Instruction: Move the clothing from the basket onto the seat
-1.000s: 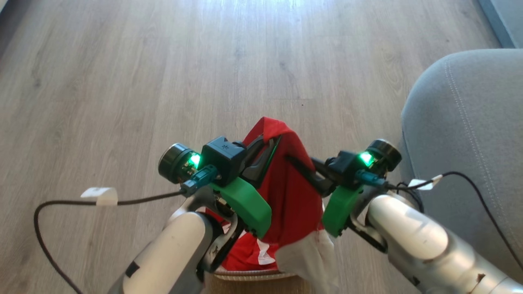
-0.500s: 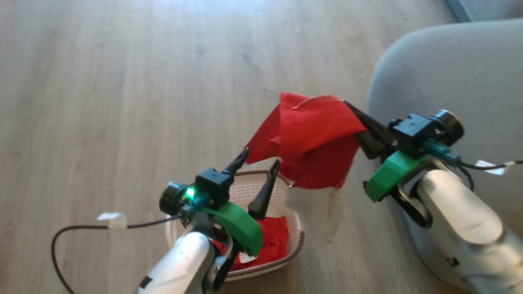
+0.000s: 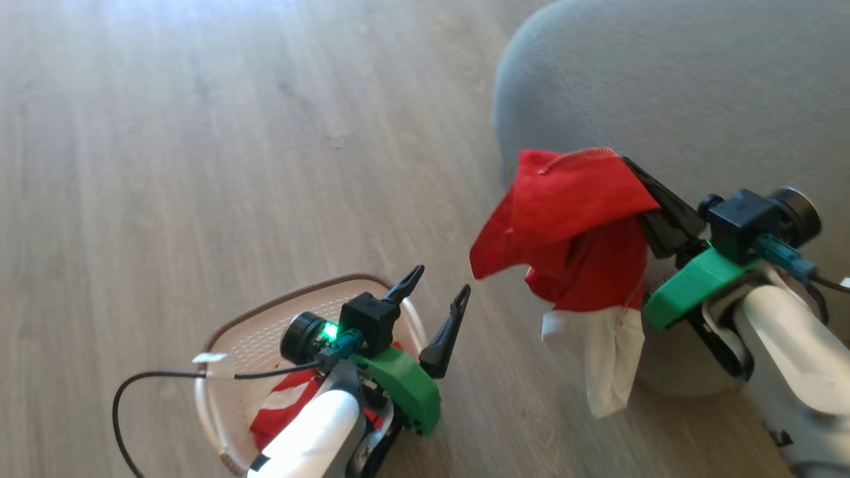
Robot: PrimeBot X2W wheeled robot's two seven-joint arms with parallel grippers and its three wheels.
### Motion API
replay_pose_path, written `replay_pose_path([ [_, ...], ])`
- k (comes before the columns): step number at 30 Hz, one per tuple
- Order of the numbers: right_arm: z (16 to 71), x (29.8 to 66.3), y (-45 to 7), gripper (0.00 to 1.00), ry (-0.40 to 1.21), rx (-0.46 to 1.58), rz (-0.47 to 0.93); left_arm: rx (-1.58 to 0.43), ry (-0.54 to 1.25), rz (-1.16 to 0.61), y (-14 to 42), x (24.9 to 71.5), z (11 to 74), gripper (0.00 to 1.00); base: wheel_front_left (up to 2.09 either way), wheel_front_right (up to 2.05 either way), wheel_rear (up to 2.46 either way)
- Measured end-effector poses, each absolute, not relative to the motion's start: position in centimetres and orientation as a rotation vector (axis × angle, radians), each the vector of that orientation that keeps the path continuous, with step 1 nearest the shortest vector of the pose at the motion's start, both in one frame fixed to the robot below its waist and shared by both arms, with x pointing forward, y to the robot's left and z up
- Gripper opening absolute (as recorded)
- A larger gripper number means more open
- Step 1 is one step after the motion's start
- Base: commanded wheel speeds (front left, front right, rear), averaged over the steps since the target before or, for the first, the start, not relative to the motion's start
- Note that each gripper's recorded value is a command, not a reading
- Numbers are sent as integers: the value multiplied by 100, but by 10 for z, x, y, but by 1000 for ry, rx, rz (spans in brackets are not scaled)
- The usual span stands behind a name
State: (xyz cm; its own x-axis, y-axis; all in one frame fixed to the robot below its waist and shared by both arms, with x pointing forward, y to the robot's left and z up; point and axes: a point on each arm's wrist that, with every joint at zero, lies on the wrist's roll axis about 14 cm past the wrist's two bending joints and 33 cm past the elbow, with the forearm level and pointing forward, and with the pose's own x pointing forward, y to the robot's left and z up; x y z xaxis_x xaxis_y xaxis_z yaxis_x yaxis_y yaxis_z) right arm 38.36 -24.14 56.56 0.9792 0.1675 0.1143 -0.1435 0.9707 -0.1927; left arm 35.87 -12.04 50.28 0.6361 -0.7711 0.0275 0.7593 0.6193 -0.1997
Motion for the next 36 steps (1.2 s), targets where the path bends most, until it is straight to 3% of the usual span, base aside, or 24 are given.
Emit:
replay_pose_path([
  [12,570,367,-271,0,-142,-173,61,-250,74,-981,-148,339,508,100,0,0,0],
  [19,564,387,-280,0,-126,-147,29,-253,104,-959,-148,357,492,100,0,0,0],
  [28,596,491,-304,0,-232,-156,-19,-217,50,-906,-149,445,468,100,0,0,0],
  [36,626,587,-370,0,-373,-176,-202,-207,161,-820,-127,496,375,100,0,0,0],
])
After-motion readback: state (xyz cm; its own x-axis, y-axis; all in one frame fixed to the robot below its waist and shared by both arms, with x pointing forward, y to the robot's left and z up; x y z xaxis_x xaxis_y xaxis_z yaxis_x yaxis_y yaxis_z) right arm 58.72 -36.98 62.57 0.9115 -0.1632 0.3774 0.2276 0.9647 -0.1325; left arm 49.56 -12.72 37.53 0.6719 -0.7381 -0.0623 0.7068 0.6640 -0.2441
